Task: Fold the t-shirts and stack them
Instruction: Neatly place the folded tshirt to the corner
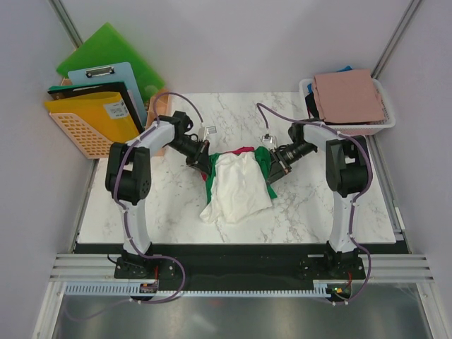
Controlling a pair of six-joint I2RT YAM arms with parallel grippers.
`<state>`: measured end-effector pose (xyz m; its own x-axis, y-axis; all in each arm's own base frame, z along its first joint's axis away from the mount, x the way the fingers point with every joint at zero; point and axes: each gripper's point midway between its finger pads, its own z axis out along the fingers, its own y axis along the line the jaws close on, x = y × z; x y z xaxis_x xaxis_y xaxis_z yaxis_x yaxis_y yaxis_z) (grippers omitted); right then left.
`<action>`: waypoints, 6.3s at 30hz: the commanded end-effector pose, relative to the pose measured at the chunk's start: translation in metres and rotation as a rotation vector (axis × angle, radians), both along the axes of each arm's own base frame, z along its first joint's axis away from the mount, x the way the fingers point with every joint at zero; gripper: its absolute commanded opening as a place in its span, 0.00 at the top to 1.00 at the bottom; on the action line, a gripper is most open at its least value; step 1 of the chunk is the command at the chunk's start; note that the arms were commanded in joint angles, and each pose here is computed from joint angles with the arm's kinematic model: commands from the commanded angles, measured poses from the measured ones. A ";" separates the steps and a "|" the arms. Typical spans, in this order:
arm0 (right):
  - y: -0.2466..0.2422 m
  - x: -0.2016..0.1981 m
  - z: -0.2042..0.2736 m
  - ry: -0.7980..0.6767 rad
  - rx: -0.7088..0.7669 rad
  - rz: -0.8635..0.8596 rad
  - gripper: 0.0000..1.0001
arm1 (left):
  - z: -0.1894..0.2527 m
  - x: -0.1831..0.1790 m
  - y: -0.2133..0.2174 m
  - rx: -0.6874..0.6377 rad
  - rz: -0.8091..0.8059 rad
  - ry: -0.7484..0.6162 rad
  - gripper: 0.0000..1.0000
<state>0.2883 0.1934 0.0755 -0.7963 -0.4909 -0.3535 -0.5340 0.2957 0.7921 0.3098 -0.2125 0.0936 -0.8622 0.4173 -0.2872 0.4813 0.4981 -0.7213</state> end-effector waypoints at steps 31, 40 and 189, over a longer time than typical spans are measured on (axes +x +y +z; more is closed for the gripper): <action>-0.033 -0.005 0.057 -0.526 -0.357 -0.116 0.02 | 0.052 -0.001 0.152 0.340 0.271 -0.482 0.50; 0.035 0.095 0.067 -0.764 -0.493 -0.327 0.02 | 0.095 -0.005 0.170 0.395 0.449 -0.710 0.03; -0.305 0.063 0.280 -0.736 -0.500 -1.520 0.02 | 0.289 -0.032 0.328 0.833 1.575 -1.060 0.00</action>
<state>0.3536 -0.1080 0.3257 -0.4550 0.3445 -0.8212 0.2511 0.9343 0.2528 0.2848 0.1037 0.4031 -0.1706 -0.0408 -0.9845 -0.5232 0.8504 0.0554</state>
